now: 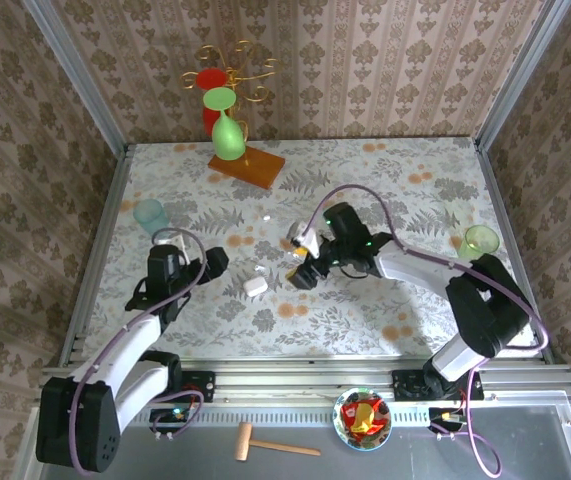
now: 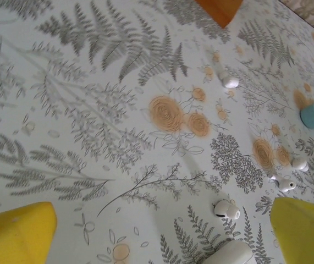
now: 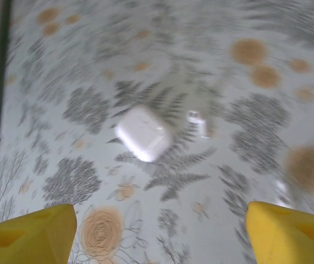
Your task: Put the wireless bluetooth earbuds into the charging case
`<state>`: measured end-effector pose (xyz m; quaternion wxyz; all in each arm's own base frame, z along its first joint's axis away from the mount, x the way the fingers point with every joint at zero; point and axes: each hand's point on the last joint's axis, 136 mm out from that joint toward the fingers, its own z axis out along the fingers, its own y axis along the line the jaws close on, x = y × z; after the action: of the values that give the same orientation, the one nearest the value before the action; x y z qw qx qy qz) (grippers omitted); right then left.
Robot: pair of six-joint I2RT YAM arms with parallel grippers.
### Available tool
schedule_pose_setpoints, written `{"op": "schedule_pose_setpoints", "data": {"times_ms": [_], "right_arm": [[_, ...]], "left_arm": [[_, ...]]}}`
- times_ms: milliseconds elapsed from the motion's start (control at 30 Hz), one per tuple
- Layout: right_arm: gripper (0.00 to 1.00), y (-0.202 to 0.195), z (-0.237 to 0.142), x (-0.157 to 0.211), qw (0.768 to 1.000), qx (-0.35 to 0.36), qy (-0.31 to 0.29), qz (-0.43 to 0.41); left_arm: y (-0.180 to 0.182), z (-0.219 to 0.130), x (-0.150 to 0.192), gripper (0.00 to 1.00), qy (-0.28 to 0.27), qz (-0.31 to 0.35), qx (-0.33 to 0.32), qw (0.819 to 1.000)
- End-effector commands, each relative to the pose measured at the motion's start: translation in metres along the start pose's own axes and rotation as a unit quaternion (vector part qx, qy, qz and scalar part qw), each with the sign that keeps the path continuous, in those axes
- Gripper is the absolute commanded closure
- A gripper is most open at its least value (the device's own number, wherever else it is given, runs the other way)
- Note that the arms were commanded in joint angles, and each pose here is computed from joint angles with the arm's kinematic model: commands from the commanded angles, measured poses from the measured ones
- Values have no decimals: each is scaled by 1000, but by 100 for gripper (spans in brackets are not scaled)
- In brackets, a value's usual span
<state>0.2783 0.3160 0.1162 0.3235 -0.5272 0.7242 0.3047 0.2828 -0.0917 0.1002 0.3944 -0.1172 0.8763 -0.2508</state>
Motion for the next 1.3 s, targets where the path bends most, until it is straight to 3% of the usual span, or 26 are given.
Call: {"op": "schedule_pose_setpoints", "data": {"times_ms": [0, 333, 533, 900, 1133, 1267], "right_arm": [[20, 32, 21, 1, 984, -91, 14, -150], [22, 35, 78, 10, 955, -166, 103, -222], [23, 26, 97, 23, 945, -161, 159, -236], [27, 14, 122, 37, 939, -130, 196, -251], [47, 10, 127, 33, 941, -115, 192, -255], [50, 9, 124, 27, 944, -105, 184, -253]], "left_arm": [[1, -5, 9, 0, 24, -55, 12, 998], [7, -15, 11, 0, 13, -65, 14, 998], [8, -20, 10, 0, 6, -66, 17, 998], [7, -20, 12, 0, 8, -65, 22, 998], [8, -22, 11, 0, 5, -63, 22, 998], [9, -21, 13, 0, 5, -63, 20, 998]]}}
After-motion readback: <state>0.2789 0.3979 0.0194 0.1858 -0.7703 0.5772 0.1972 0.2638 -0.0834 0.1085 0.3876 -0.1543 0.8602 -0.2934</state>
